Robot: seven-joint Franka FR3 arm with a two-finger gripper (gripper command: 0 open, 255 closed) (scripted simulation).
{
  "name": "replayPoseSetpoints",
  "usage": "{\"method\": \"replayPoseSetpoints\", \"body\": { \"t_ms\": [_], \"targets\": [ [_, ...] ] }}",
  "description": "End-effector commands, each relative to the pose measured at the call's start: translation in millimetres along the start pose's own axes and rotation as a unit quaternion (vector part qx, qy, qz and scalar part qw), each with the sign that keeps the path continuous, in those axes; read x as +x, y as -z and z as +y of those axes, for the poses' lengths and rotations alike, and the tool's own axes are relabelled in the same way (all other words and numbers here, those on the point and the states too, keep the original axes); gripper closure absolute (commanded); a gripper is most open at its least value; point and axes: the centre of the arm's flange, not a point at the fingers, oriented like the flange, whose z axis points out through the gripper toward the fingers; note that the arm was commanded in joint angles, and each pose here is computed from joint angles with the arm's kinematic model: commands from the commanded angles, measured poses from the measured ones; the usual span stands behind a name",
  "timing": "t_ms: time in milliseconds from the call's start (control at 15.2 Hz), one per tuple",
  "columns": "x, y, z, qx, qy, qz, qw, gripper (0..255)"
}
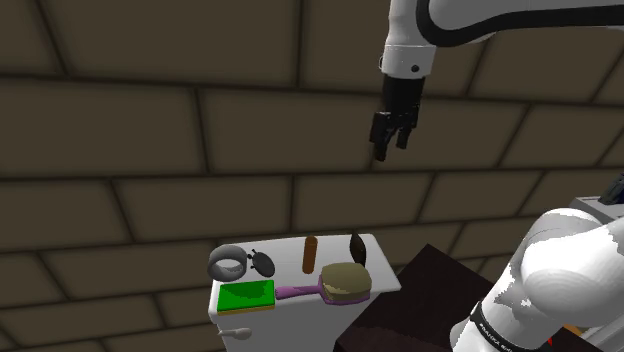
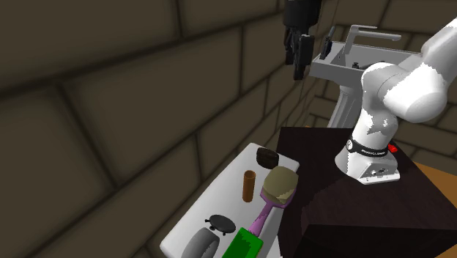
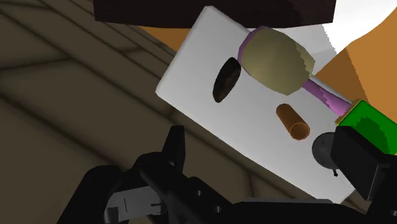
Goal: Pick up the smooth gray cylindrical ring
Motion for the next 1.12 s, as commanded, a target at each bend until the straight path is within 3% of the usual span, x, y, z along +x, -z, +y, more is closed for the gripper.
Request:
{"method": "replayPoseSetpoints", "body": {
  "t_ms": [0,528,1056],
  "targets": [
    [21.5,-13.4,-9.9,-0.001,0.023,-0.001,0.9997,0],
    [98.7,-65.5,-64.2,-0.005,0.110,-0.009,0.9939,0],
    [164.5,-119.2,-130.5,-0.009,0.196,-0.016,0.9805,0]
  ]
}}
